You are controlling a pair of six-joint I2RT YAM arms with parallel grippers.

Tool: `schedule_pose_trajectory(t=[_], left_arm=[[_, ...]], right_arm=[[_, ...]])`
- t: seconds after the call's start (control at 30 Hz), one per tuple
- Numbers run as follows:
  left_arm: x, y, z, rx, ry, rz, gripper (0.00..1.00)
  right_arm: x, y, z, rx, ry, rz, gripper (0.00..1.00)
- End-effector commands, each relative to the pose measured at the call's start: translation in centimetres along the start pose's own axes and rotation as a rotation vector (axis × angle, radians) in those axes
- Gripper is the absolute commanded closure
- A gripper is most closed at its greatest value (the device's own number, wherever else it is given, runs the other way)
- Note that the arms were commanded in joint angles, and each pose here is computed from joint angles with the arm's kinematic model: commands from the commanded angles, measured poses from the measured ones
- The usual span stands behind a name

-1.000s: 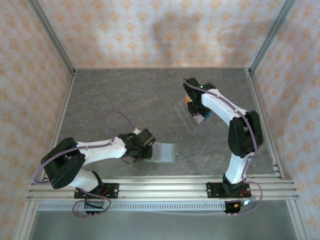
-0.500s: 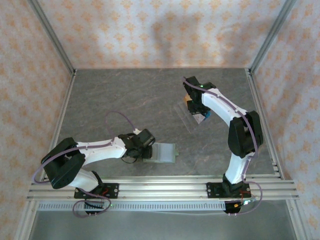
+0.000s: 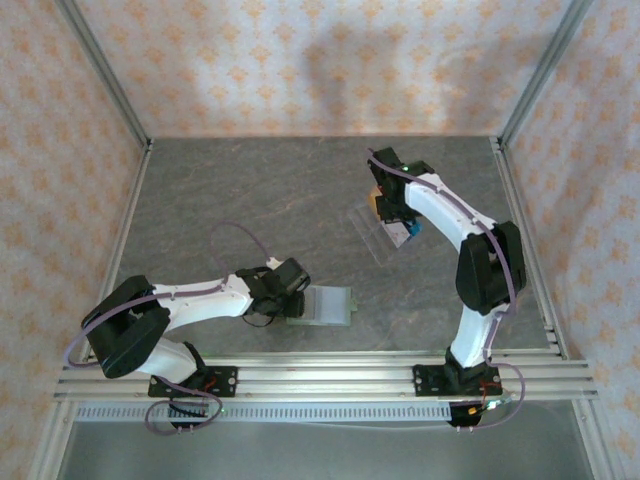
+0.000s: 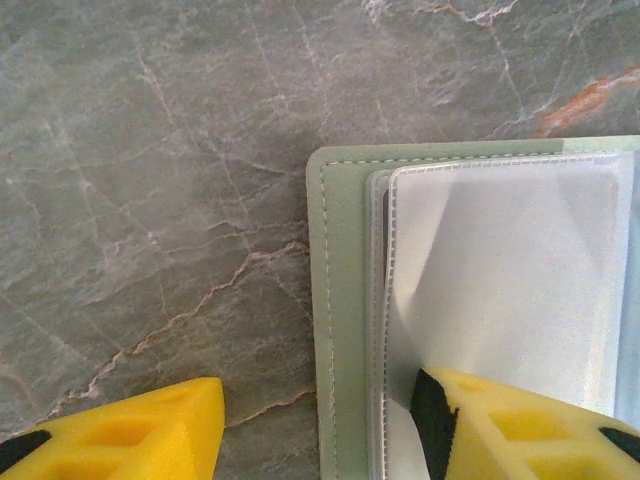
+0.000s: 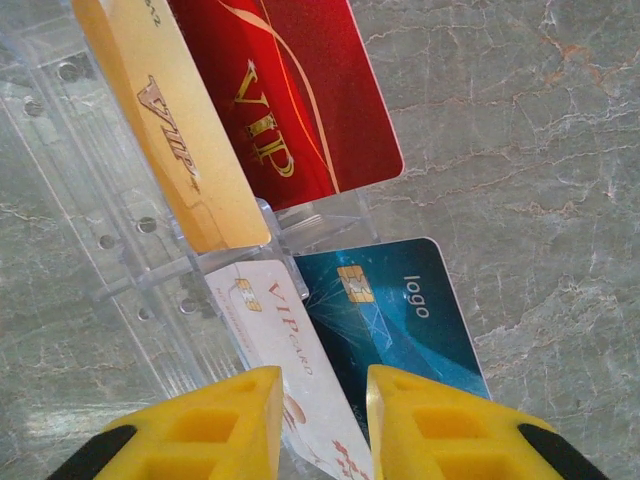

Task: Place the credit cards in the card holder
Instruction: Pick up the credit card from the storage box.

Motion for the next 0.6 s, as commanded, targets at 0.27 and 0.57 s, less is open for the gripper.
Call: schedule_pose_trajectory(t=[0.27, 0.57], left_arm=[[-1.4, 1.4, 1.9, 0.090, -0.006, 0.061, 0.45], [-1.5, 1.4, 2.1, 0.095, -0.007, 0.063, 0.45]], right_arm=[[-0.3, 1.1, 0.1, 0.001, -0.025, 0.044, 0.73], [-0.6, 1.7, 0.0, 0.003, -0.023, 0.063, 0.73]])
Point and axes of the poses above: each hand's point on the last joint's axis, 136 mm out from that joint toward the fingers, its own y axis out along the fingers, its own z axis along the line the jaws close on, x = y × z, the point moved 7 cm from there along -y, back along the fingers, and after that the axes turned 6 degrees about -y, right-handed, at the moved point
